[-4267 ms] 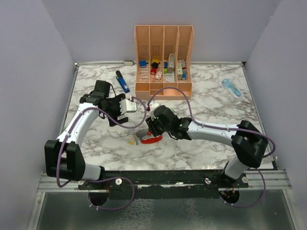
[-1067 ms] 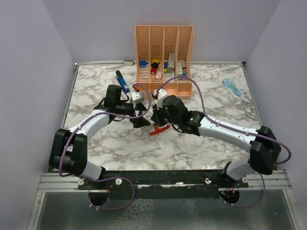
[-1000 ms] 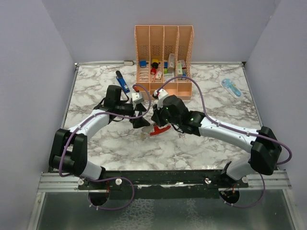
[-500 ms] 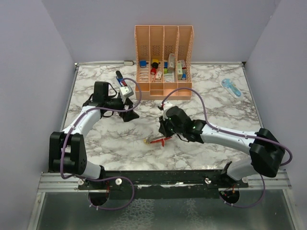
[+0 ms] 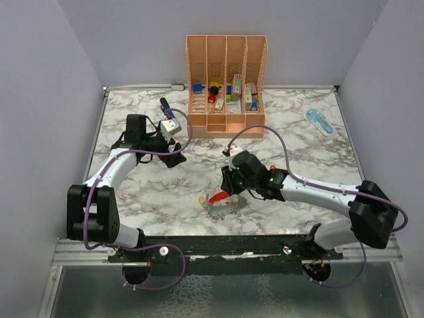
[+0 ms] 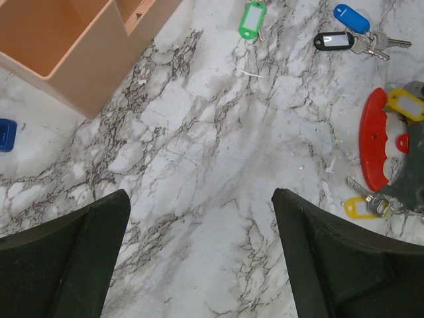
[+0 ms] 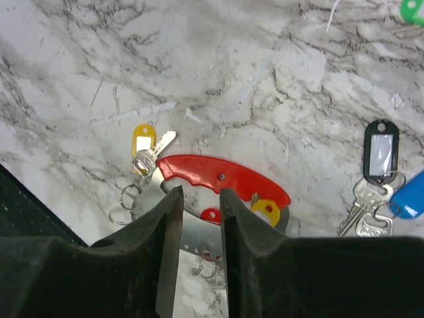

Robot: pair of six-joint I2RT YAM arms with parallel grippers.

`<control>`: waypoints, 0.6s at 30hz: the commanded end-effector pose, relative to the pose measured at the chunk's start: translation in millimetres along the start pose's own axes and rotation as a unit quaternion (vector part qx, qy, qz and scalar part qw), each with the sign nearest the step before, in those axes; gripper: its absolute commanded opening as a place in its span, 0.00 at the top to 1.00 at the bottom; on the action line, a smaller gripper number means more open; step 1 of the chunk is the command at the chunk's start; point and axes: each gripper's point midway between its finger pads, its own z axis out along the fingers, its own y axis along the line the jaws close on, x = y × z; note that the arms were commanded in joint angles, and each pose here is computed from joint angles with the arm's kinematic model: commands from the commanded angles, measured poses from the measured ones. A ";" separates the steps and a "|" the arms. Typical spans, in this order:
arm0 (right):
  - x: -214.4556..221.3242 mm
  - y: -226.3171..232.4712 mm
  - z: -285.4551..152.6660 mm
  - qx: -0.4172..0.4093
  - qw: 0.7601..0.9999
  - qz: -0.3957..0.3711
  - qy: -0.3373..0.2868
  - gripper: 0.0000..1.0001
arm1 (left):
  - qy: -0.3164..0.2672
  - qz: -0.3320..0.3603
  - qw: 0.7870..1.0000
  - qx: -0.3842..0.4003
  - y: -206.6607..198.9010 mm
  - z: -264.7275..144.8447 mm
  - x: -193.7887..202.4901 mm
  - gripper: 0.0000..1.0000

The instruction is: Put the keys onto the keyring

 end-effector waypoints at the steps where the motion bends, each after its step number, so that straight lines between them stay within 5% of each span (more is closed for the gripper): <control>1: 17.5 8.1 -19.0 -0.018 0.999 0.021 0.024 0.69 | -0.015 0.009 1.000 -0.021 9.3 -3.8 -14.0 0.08; 7: 30.9 27.5 -34.6 -0.065 0.997 0.016 0.033 0.70 | -0.017 0.011 1.000 0.003 -0.5 -2.8 -11.4 0.08; 18: 112.3 58.0 -28.5 -0.028 0.984 -0.040 0.169 0.73 | -0.016 0.018 0.999 0.024 -10.6 -4.8 -10.0 0.08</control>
